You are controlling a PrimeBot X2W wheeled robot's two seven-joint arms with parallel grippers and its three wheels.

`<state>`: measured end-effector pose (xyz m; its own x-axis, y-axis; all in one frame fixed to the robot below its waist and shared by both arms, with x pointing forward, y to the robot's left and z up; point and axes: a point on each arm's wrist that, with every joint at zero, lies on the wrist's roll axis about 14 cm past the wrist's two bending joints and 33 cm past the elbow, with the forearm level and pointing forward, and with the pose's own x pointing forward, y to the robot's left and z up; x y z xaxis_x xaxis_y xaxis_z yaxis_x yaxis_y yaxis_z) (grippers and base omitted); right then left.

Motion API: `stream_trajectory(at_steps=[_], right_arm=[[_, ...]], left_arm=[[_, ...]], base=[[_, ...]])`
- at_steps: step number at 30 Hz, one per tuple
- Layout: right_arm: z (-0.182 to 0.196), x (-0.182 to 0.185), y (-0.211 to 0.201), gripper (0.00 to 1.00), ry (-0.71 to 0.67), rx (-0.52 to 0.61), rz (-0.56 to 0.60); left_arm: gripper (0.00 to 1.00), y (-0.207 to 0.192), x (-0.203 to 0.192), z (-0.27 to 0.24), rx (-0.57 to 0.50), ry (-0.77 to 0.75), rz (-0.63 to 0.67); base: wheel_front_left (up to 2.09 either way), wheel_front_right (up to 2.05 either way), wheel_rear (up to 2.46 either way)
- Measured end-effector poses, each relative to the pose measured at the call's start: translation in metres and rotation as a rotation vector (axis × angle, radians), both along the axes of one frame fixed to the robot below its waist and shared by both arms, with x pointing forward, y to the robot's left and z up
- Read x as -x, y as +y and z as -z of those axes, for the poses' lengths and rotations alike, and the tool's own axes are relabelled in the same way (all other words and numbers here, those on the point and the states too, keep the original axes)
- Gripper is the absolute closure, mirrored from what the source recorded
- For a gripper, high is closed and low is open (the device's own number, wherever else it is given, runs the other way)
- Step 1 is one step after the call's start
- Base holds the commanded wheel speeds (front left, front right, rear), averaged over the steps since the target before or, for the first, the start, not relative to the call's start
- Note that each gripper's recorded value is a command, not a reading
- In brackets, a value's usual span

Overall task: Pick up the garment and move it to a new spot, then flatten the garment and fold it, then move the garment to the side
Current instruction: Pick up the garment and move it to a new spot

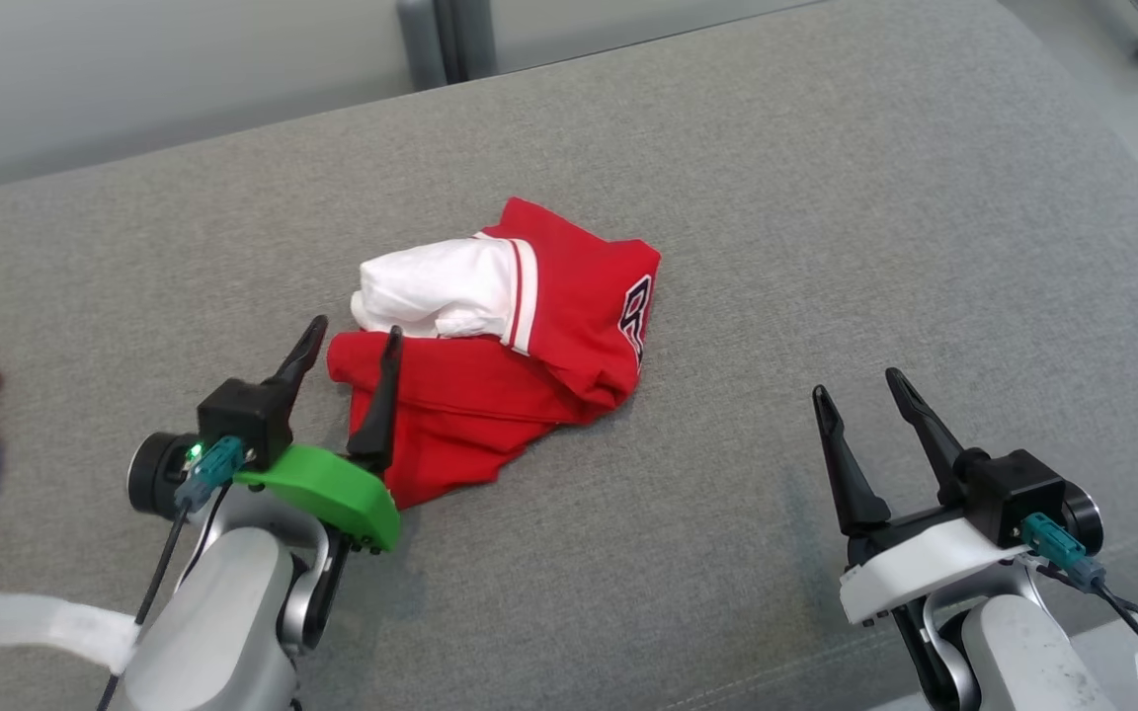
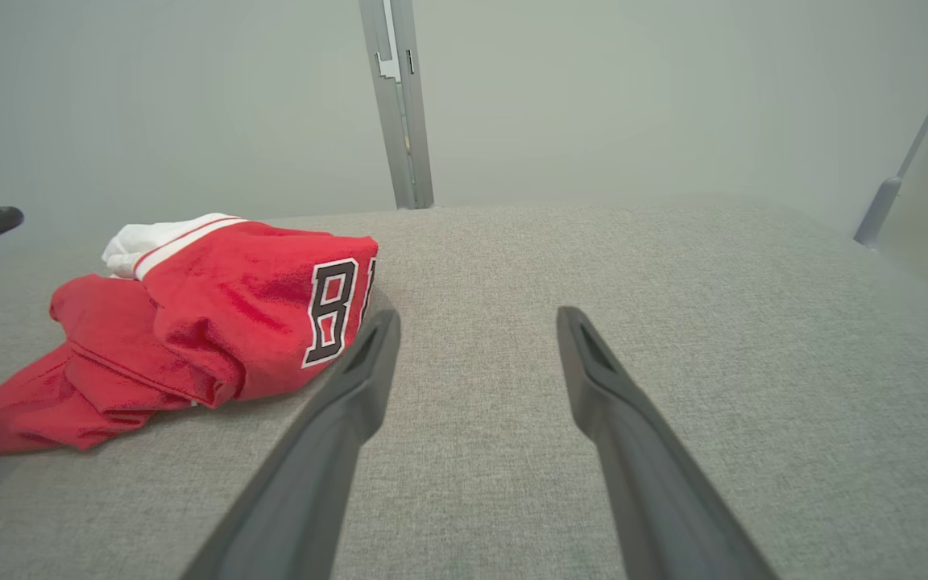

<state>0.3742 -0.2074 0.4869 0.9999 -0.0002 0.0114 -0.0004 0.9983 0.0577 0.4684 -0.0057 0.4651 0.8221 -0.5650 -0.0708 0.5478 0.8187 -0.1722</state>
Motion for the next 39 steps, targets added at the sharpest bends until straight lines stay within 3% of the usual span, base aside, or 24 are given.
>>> stream_trajectory(at_steps=[7,17,26,39], right_arm=[[-0.006,-0.006,0.023,0.00,-0.024,-0.004,-0.073],[-0.022,-0.007,0.052,0.00,-0.073,-0.007,-0.157],[-0.025,-0.002,0.070,0.00,-0.082,-0.020,-0.205],[-0.022,-0.024,0.105,0.00,-0.073,-0.041,-0.303]], left_arm=[[0.00,0.084,0.019,-0.003,-0.018,-0.031,-0.255],[0.00,0.155,0.067,0.005,-0.055,-0.023,-0.482],[0.00,0.193,0.110,0.010,-0.077,-0.013,-0.616],[0.00,0.205,0.132,0.019,-0.074,0.017,-0.646]], base=[[0.00,0.00,0.00],[0.00,0.00,0.00],[0.00,0.00,0.00],[0.00,0.00,0.00]])
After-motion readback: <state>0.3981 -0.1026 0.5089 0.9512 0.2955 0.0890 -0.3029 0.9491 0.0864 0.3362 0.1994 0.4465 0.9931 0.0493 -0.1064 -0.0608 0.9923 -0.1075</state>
